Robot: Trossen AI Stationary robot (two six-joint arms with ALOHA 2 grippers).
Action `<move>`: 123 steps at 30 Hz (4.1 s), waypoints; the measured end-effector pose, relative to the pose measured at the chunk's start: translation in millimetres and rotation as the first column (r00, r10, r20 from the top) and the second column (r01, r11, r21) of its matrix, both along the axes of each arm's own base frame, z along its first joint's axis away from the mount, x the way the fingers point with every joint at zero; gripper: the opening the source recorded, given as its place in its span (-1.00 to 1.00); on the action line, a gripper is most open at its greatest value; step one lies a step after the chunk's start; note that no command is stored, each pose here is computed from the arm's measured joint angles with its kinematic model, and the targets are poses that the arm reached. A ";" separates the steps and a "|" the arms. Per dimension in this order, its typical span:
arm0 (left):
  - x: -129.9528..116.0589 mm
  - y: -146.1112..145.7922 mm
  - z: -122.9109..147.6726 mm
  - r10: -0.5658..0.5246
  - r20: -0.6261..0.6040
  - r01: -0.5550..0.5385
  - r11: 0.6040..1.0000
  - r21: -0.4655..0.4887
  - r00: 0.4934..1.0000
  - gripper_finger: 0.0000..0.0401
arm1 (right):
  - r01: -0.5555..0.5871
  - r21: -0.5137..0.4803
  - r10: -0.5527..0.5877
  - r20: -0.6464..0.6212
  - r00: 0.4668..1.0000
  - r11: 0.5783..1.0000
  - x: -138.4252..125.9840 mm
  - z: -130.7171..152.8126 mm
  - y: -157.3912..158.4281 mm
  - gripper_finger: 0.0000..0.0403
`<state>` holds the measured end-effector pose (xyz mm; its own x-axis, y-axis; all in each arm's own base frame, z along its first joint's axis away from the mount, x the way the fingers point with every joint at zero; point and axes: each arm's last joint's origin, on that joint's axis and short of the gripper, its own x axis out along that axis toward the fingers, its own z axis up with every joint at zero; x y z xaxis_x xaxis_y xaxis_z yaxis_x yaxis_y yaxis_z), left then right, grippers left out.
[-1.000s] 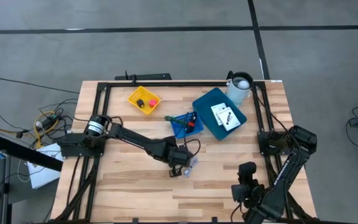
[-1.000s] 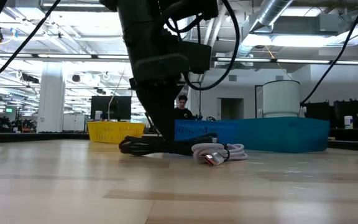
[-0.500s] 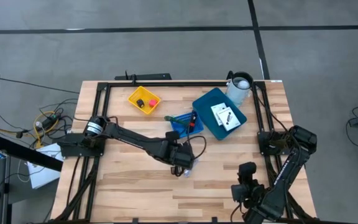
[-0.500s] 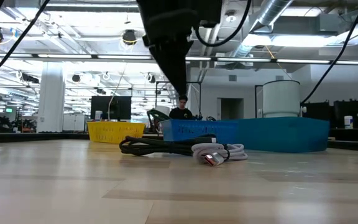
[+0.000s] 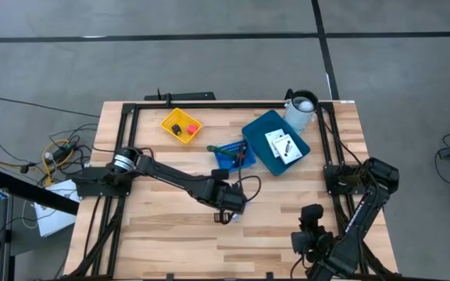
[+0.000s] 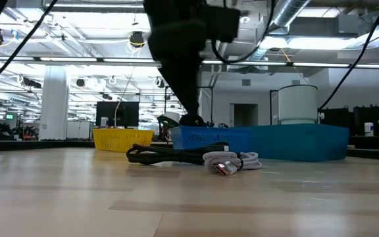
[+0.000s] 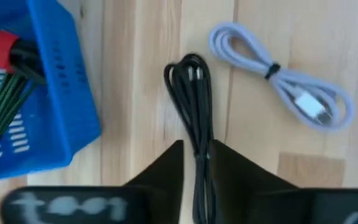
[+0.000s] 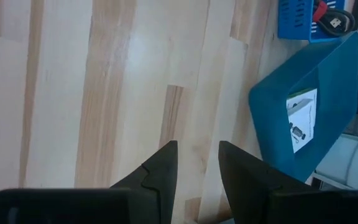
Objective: Pick and place items into bin
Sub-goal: Put the black USB cable into the blue bin, then put the gray USB cable into the blue bin
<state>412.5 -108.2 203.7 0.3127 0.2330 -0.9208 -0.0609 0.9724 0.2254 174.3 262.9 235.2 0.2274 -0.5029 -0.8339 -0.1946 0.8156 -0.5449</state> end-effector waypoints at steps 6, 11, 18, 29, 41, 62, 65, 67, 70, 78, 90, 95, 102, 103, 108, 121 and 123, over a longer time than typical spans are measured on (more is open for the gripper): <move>2.6 -1.2 -18.5 -0.020 -0.064 0.020 1.000 -0.006 0.998 -0.31 | 0.003 0.003 -0.003 0.006 1.000 1.000 -1.6 0.0 1.1 -0.45; 4.0 0.8 -37.3 -0.017 -0.141 0.013 0.999 -0.031 0.990 -0.09 | 0.001 0.004 -0.001 0.009 1.000 1.000 -3.6 0.1 2.2 -0.45; 7.9 8.3 -54.9 -0.006 -0.198 -0.009 0.997 -0.075 0.980 0.03 | 0.002 0.004 -0.002 0.009 1.000 1.000 -3.6 0.0 2.2 -0.45; 9.9 14.5 -57.9 0.003 -0.183 -0.024 0.994 -0.111 0.983 -0.35 | 0.014 0.007 -0.014 0.020 1.000 1.000 -3.5 0.1 2.2 -0.45; 3.0 -1.9 -58.8 0.083 -0.161 -0.086 0.996 -0.011 0.983 -0.85 | 0.013 0.004 -0.013 0.024 1.000 1.000 -3.4 0.0 2.1 -0.45; 10.7 49.3 26.9 0.165 -0.218 -0.085 0.939 0.334 0.962 -0.85 | 0.008 -0.012 -0.007 0.034 0.999 1.000 -2.8 0.4 1.0 -0.45; 12.8 74.2 26.4 0.190 -0.253 -0.109 0.947 0.303 0.949 -0.85 | 0.008 -0.011 -0.008 0.034 0.999 1.000 -2.8 0.3 1.0 -0.45; 14.0 87.8 26.2 0.207 -0.259 -0.126 0.947 0.296 0.944 -0.85 | 0.009 -0.010 -0.008 0.032 0.999 1.000 -2.9 0.3 1.0 -0.45; 14.9 102.1 26.2 0.221 -0.264 -0.139 0.945 0.297 0.939 -0.85 | 0.009 -0.010 -0.008 0.032 0.999 1.000 -2.9 0.3 1.0 -0.45; 28.0 107.4 26.1 0.150 -0.180 -0.097 0.958 0.270 0.972 -0.85 | 0.009 -0.010 -0.008 0.032 0.999 1.000 -2.9 0.3 1.0 -0.45; 32.9 107.2 26.2 0.064 -0.177 -0.019 0.969 0.245 0.982 -0.77 | 0.009 -0.010 -0.009 0.032 0.999 1.000 -2.9 0.3 1.0 -0.45; 34.1 108.6 26.9 0.067 -0.166 -0.016 0.956 0.292 0.984 -0.59 | 0.009 -0.010 -0.009 0.033 0.999 1.000 -2.9 0.3 1.0 -0.45; 35.7 109.3 27.2 0.050 -0.160 0.001 0.955 0.298 0.986 -0.45 | 0.014 -0.007 -0.014 0.037 0.999 1.000 -3.2 0.3 1.3 -0.45; 36.0 109.3 27.3 0.052 -0.156 -0.004 0.955 0.298 0.986 -0.43 | 0.014 -0.007 -0.014 0.037 0.999 1.000 -3.2 0.3 1.4 -0.45; 35.8 108.2 27.2 0.072 -0.145 -0.027 0.956 0.293 0.987 -0.38 | 0.014 -0.006 -0.014 0.037 0.999 1.000 -3.2 0.3 1.4 -0.45; 15.9 61.3 59.9 0.166 -0.010 -0.158 0.955 0.250 0.986 -0.38 | -0.004 0.040 0.002 0.051 0.999 0.999 -4.7 -1.5 7.7 -0.45; 16.4 50.3 69.9 0.145 0.069 -0.156 0.962 0.224 0.987 -0.38 | -0.013 0.053 0.009 0.086 0.996 0.998 -2.9 -1.9 9.8 -0.45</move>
<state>428.9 -57.9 273.6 0.3032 0.4826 -0.8217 -0.2198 0.8744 0.4325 171.3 272.6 233.3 0.3046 -0.4550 -0.8368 -0.1583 0.8422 -0.5155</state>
